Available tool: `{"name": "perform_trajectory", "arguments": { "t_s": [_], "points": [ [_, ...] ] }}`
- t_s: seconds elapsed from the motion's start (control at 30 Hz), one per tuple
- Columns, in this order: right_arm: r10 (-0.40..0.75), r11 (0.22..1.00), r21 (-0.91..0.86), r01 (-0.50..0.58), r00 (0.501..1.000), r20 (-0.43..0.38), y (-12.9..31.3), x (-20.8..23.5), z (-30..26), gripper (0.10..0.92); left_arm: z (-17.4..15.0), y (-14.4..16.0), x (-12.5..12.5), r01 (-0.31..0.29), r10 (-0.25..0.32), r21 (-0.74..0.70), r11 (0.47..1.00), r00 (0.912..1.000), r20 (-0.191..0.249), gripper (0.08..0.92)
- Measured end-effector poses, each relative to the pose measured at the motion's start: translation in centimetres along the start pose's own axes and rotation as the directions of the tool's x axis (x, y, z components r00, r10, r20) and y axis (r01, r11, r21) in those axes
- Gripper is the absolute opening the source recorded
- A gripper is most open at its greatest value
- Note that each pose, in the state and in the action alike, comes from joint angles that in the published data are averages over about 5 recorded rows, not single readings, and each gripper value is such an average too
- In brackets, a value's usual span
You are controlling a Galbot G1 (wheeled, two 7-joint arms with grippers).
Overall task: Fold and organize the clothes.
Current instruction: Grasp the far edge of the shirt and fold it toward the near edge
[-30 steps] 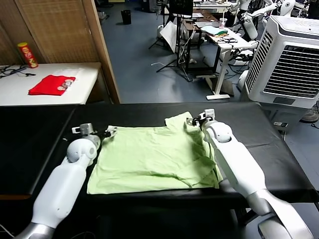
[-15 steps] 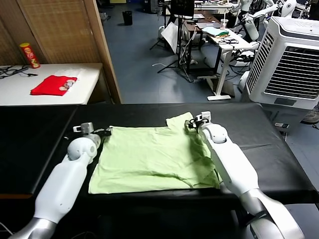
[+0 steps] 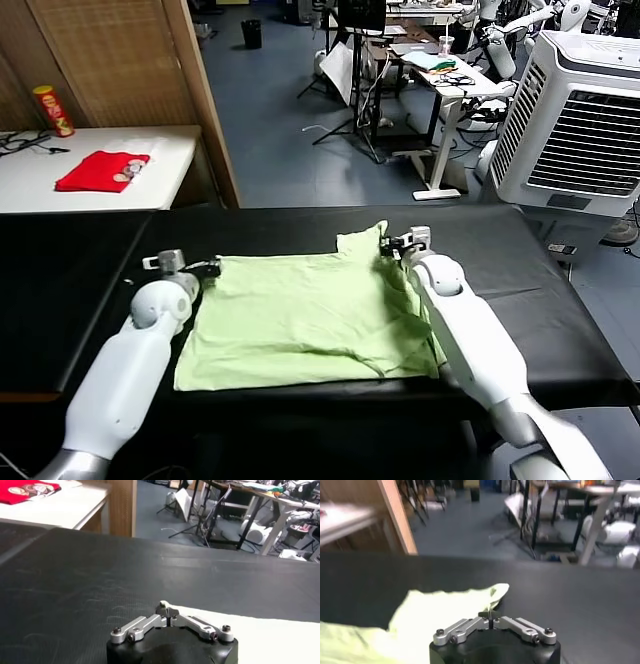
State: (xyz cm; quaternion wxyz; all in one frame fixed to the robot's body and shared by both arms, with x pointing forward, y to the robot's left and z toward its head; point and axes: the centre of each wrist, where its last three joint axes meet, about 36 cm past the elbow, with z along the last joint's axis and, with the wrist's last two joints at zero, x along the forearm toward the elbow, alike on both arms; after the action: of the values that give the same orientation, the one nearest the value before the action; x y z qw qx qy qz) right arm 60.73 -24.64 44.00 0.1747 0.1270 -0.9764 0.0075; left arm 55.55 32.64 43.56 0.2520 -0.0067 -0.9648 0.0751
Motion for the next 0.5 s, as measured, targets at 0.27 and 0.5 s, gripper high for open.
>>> {"name": "perform_trajectory", "arguments": {
  "t_s": [0.27, 0.5],
  "points": [
    [0.010, 0.999, 0.041, -0.011, 1.000, 0.026, -1.1, 6.0, 1.0, 0.121, 0.4, 0.1, 6.2, -0.028, 0.031, -0.053, 0.998, 0.9971, 0.069, 0.129],
    [0.071, 0.994, 0.092, -0.066, 0.996, -0.045, -0.9, 10.6, 1.8, 0.121, 0.9, 1.1, 11.9, -0.018, 0.028, -0.105, 0.994, 0.9953, 0.093, 0.129]
  ]
}}
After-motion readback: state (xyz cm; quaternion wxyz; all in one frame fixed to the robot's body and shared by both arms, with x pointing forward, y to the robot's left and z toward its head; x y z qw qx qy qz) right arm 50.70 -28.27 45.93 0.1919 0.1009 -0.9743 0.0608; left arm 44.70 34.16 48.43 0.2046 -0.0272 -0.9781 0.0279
